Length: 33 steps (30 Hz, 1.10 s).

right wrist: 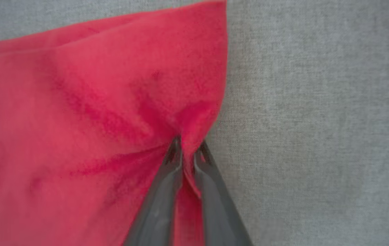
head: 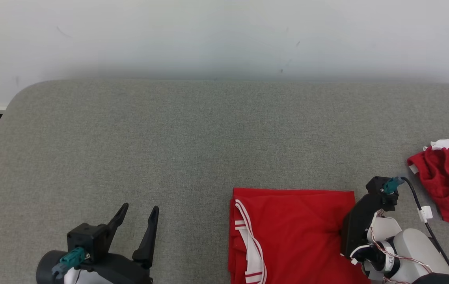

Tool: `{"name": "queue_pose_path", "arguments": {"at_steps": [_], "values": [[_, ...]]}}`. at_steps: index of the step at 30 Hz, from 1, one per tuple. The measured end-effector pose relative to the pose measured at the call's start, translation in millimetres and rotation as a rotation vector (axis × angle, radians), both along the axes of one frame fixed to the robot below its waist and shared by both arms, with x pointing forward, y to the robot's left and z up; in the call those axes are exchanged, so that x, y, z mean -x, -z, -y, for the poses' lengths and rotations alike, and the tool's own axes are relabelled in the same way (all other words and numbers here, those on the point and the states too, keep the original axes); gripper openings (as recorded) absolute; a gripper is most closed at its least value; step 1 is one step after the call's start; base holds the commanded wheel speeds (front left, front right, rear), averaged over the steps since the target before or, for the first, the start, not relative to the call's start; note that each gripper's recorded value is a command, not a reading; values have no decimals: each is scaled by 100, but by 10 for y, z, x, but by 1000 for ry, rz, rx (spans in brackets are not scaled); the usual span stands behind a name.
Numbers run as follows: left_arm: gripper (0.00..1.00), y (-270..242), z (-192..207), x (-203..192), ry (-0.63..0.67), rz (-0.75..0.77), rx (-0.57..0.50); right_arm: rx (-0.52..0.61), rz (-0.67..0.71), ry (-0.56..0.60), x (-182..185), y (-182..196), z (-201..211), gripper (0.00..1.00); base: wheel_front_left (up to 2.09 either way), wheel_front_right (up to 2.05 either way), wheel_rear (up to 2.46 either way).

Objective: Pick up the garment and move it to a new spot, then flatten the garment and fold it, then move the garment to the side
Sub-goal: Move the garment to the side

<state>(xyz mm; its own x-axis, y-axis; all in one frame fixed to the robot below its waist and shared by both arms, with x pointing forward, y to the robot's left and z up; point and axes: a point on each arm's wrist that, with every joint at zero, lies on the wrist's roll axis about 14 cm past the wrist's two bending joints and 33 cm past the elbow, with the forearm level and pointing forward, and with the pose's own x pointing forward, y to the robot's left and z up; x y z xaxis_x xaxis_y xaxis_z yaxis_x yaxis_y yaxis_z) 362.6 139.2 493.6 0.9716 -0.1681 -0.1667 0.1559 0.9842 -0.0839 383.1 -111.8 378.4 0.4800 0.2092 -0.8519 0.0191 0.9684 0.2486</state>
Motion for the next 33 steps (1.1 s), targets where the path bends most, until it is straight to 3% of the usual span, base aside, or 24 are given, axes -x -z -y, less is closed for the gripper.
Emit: {"name": "queue_pose_path", "arguments": {"at_steps": [13,33], "values": [[100,-46,1,31,-3,21,0,28,89,-35,-146,-310,15,0,0,0,0],[100,-115,265,111,69,49,13,163,315,115,-471,-1283,1010,0,0,0,0]]}}
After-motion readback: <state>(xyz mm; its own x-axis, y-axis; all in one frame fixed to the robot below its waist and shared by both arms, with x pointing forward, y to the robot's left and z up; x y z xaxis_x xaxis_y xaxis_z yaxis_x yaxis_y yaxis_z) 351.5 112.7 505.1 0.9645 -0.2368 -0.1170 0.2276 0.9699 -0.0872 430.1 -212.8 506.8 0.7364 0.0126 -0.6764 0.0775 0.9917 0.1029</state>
